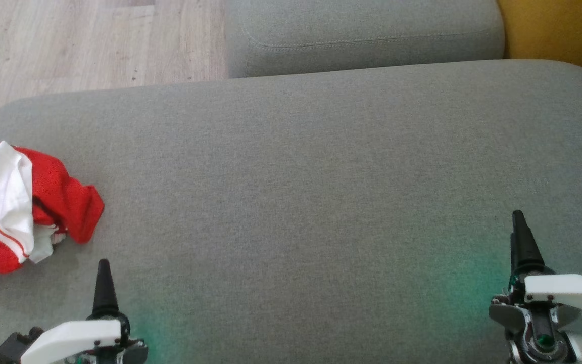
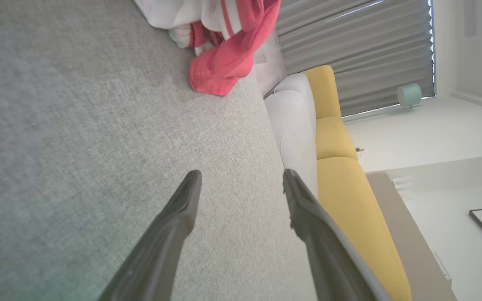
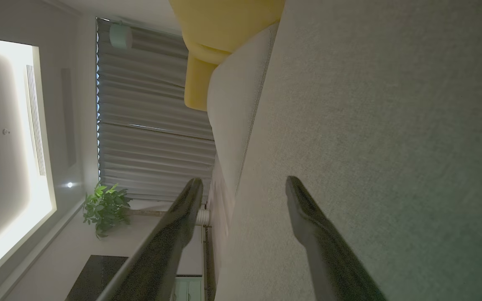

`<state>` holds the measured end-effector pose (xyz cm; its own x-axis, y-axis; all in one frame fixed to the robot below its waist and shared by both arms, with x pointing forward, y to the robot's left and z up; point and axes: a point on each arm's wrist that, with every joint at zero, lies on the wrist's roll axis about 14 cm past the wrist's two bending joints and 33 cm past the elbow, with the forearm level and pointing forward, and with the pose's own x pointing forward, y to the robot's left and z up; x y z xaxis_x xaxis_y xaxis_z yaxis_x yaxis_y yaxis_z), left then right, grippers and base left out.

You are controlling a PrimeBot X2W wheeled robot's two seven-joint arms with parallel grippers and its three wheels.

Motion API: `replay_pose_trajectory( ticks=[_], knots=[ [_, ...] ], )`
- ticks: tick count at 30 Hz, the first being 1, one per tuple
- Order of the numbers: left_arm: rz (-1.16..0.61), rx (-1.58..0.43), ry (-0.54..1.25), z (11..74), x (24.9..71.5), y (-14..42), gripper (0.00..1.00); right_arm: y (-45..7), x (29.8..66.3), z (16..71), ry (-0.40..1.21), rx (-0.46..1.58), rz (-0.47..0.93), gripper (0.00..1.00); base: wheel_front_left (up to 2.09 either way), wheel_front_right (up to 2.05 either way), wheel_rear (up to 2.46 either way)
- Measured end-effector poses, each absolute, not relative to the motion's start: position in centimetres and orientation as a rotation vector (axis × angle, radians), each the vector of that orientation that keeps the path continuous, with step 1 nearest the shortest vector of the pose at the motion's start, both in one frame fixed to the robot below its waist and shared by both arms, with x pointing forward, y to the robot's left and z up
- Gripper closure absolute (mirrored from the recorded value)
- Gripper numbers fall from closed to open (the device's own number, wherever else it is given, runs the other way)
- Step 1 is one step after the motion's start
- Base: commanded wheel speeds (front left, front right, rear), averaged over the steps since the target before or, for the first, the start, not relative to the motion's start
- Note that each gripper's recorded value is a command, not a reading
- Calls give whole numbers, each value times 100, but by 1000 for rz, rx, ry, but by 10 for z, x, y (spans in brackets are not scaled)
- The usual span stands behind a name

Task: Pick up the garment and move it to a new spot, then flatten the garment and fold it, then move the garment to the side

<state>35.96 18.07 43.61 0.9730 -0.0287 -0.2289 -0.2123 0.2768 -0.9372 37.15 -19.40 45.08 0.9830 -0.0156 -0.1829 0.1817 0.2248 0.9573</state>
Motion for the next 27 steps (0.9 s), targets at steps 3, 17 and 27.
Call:
replay_pose_trajectory(
  ticks=[3,17,27],
  knots=[
    [115,-1244,218,437,362,180,0,-193,373,451,147,1298,-132,0,0,0,0],
    [96,-1060,212,439,367,180,0,-190,382,456,143,1123,-106,0,0,0,0],
    [70,-923,202,443,373,178,0,-190,392,464,122,989,-86,0,0,0,0]
  ],
)
